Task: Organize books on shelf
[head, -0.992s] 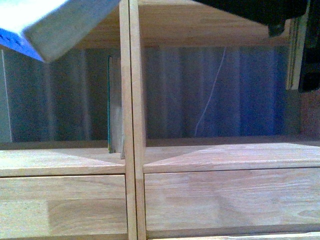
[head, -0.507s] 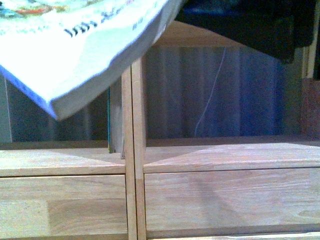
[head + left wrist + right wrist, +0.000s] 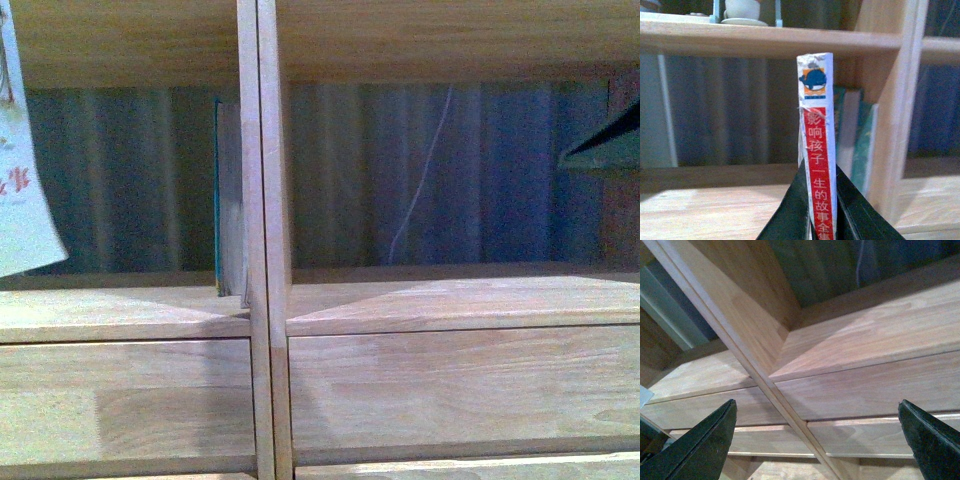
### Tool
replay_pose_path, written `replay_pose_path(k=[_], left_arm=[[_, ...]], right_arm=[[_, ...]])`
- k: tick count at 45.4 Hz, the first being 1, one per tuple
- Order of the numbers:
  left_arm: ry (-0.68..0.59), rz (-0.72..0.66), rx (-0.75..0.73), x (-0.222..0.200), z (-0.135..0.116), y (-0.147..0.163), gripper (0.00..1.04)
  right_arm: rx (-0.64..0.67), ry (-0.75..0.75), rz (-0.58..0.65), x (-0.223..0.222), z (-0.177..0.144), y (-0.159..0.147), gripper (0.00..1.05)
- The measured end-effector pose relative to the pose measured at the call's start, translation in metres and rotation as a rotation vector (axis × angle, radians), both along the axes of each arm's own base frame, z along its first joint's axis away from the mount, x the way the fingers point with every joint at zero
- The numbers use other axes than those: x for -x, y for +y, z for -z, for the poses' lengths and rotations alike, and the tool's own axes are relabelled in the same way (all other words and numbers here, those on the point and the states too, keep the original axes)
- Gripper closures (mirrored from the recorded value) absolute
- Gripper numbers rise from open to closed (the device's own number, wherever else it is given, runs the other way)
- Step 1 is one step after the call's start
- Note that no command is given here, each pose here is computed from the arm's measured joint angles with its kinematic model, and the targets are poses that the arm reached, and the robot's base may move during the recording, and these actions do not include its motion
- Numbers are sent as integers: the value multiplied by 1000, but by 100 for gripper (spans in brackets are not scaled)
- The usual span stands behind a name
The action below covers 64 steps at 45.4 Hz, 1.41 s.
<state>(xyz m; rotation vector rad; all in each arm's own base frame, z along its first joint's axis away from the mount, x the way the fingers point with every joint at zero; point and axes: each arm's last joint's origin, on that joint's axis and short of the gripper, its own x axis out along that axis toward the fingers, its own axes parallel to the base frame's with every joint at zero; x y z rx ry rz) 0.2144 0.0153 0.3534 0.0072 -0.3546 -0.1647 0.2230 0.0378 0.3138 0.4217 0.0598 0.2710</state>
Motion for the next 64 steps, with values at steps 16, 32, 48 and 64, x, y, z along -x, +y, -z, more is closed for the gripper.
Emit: replay_pose_path(k=[16, 32, 48, 64], left_arm=[[-73, -267, -303, -63, 4, 36, 98], [-93, -130, -307, -137, 7, 1, 98], [-84, -69, -280, -232, 28, -38, 98], [-51, -39, -248, -283, 50, -70, 98]], right_arm=[[341, -55, 269, 25, 37, -14, 43], [408, -51, 249, 58, 90, -28, 101], [416, -52, 267, 84, 122, -38, 102], [416, -55, 268, 99, 135, -38, 102]])
